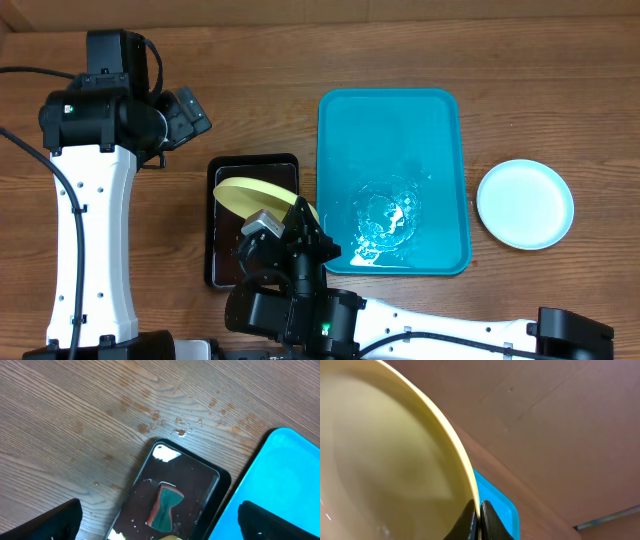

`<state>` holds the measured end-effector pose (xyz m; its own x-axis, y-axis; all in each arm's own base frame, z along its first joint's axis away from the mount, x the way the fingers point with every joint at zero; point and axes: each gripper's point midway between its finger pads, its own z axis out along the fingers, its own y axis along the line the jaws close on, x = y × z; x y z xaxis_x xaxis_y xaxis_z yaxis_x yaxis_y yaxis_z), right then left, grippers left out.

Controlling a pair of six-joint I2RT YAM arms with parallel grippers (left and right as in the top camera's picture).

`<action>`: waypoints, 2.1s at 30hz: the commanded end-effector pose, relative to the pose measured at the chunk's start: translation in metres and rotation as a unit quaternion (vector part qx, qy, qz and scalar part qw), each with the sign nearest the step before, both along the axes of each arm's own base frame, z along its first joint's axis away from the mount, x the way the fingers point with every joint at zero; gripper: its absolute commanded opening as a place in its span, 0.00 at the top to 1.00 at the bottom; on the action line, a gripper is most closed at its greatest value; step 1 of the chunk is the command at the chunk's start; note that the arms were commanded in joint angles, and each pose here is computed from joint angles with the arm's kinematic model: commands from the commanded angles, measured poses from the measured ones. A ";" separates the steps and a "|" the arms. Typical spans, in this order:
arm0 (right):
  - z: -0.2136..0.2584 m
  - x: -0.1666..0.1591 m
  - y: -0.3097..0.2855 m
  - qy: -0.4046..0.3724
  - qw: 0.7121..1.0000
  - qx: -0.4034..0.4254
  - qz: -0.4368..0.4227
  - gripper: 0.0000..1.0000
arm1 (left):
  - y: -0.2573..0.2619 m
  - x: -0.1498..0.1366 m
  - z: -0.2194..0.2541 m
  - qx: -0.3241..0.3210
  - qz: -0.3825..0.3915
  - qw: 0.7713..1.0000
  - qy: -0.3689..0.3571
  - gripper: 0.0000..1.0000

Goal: Clean dirty plates on tray and stack at the side
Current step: 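Lift the yellow plate with the right gripper and tilt it over the black tray, then carry the yellow plate right and stack it on the white plate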

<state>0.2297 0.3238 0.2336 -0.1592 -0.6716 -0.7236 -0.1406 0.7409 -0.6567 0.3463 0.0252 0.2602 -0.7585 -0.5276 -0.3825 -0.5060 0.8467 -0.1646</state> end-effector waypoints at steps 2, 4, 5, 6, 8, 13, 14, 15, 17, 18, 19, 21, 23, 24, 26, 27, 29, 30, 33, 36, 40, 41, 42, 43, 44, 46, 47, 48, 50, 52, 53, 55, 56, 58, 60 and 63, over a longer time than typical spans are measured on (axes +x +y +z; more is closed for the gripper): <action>0.015 0.000 -0.001 -0.013 1.000 0.021 -0.008 0.96 | 0.004 0.001 -0.002 0.010 -0.004 1.000 0.004 0.00; 0.015 0.000 -0.001 -0.013 1.000 0.021 -0.008 0.96 | 0.004 0.001 -0.002 0.010 -0.004 1.000 0.004 0.00; 0.015 0.000 -0.001 -0.013 1.000 0.021 -0.008 0.96 | 0.004 0.001 -0.002 0.010 -0.004 1.000 0.004 0.00; 0.015 0.000 -0.001 -0.014 1.000 0.021 -0.008 0.96 | 0.004 0.001 -0.002 0.010 -0.004 1.000 0.004 0.00; 0.015 0.000 -0.001 -0.013 1.000 0.021 -0.008 0.96 | 0.004 0.001 -0.002 0.010 -0.004 1.000 0.004 0.00; 0.015 0.000 -0.001 -0.013 1.000 0.021 -0.008 0.96 | 0.004 0.001 -0.002 0.010 -0.004 1.000 0.004 0.00; 0.015 0.000 -0.001 -0.013 1.000 0.021 -0.008 0.96 | 0.004 0.001 -0.002 0.010 -0.004 1.000 0.004 0.00; 0.015 0.000 -0.001 -0.013 1.000 0.021 -0.008 0.96 | 0.004 0.001 -0.002 0.010 -0.004 1.000 0.004 0.00; 0.015 0.000 -0.001 -0.013 1.000 0.021 -0.008 0.96 | 0.004 0.001 -0.002 0.010 -0.004 1.000 0.004 0.00; 0.015 0.000 -0.001 -0.014 1.000 0.021 -0.008 0.96 | 0.004 0.001 -0.002 0.010 -0.004 1.000 0.004 0.00; 0.015 0.000 -0.001 -0.013 1.000 0.021 -0.008 0.96 | 0.004 0.001 -0.002 0.010 -0.004 1.000 0.004 0.00; 0.015 0.000 -0.001 -0.013 1.000 0.021 -0.008 0.96 | 0.004 0.001 -0.002 0.010 -0.004 1.000 0.004 0.00; 0.015 0.000 -0.001 -0.013 1.000 0.021 -0.008 0.96 | 0.004 0.001 -0.002 0.010 -0.004 1.000 0.004 0.00; 0.015 0.000 -0.001 -0.013 1.000 0.021 -0.008 0.96 | 0.004 0.001 -0.002 0.010 -0.004 1.000 0.004 0.00; 0.015 0.000 -0.001 -0.013 1.000 0.021 -0.008 0.96 | 0.004 0.001 -0.002 0.010 -0.004 1.000 0.004 0.00; 0.015 0.000 -0.001 -0.013 1.000 0.021 -0.008 0.96 | 0.004 0.001 -0.002 0.010 -0.004 1.000 0.004 0.00; 0.015 0.000 -0.001 -0.013 1.000 0.021 -0.008 0.96 | 0.004 0.001 -0.002 0.010 -0.004 1.000 0.004 0.00; 0.015 0.000 -0.001 -0.013 1.000 0.021 -0.008 0.96 | 0.004 0.001 -0.002 0.010 -0.004 1.000 0.004 0.00; 0.015 0.001 -0.001 -0.013 1.000 0.021 -0.008 0.96 | 0.004 0.001 -0.002 0.010 -0.004 1.000 0.004 0.00; 0.015 0.009 -0.007 -0.013 0.999 0.026 -0.022 0.96 | 0.004 0.001 -0.002 0.010 -0.004 1.000 0.004 0.00; -0.004 0.038 -0.014 0.044 0.997 0.058 -0.026 0.96 | 0.004 0.001 -0.002 0.010 -0.004 1.000 0.004 0.00; -0.010 0.046 -0.016 0.064 0.995 0.072 -0.026 0.96 | 0.004 0.001 -0.002 0.010 -0.004 1.000 0.004 0.00; -0.016 0.057 -0.019 0.089 0.991 0.093 -0.028 0.96 | 0.004 0.001 -0.002 0.010 -0.004 1.000 0.004 0.00; -0.020 0.065 -0.023 0.109 0.987 0.112 -0.032 0.96 | 0.004 0.001 -0.002 0.010 -0.004 1.000 0.004 0.00; -0.021 0.073 -0.027 0.135 0.980 0.140 -0.037 0.96 | 0.004 0.001 -0.002 0.010 -0.004 1.000 0.004 0.00; -0.018 0.086 -0.035 0.185 0.962 0.196 -0.043 0.96 | 0.004 0.001 -0.003 0.010 -0.004 1.000 0.005 0.00; -0.014 0.092 -0.040 0.213 0.950 0.225 -0.043 0.96 | 0.004 0.001 -0.002 0.010 -0.004 1.000 0.004 0.00; -0.007 0.097 -0.046 0.239 0.936 0.256 -0.044 0.96 | 0.004 0.001 -0.002 0.010 -0.004 1.000 0.004 0.00; 0.011 0.107 -0.063 0.274 0.909 0.310 -0.050 0.96 | 0.004 0.001 -0.002 0.010 -0.004 1.000 0.004 0.00; 0.031 0.117 -0.089 0.294 0.885 0.357 -0.059 0.96 | 0.004 0.001 -0.002 0.010 -0.004 1.000 0.004 0.00; 0.039 0.121 -0.104 0.299 0.873 0.379 -0.069 0.96 | 0.004 0.001 -0.002 0.010 -0.004 1.000 0.004 0.00; 0.054 0.130 -0.145 0.305 0.846 0.426 -0.095 0.96 | 0.004 0.001 -0.003 0.010 -0.004 1.000 0.005 0.00; 0.057 0.132 -0.168 0.307 0.833 0.446 -0.113 0.96 | 0.004 0.001 -0.002 0.010 -0.004 1.000 0.004 0.00; 0.055 0.136 -0.217 0.306 0.811 0.473 -0.161 0.96 | 0.004 0.001 -0.003 0.010 -0.004 1.000 0.005 0.00; 0.045 0.134 -0.271 0.304 0.784 0.491 -0.229 0.96 | 0.004 0.001 -0.002 0.010 -0.004 1.000 0.004 0.00; 0.017 0.120 -0.354 0.298 0.729 0.509 -0.348 0.96 | 0.004 0.001 -0.002 0.010 -0.004 1.000 0.004 0.00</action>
<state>0.3583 0.0055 0.2652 -0.7152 0.4277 -0.5528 0.3535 0.9036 0.2418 0.3462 0.0253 0.2601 -0.7585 -0.5276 -0.3824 -0.5062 0.8467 -0.1642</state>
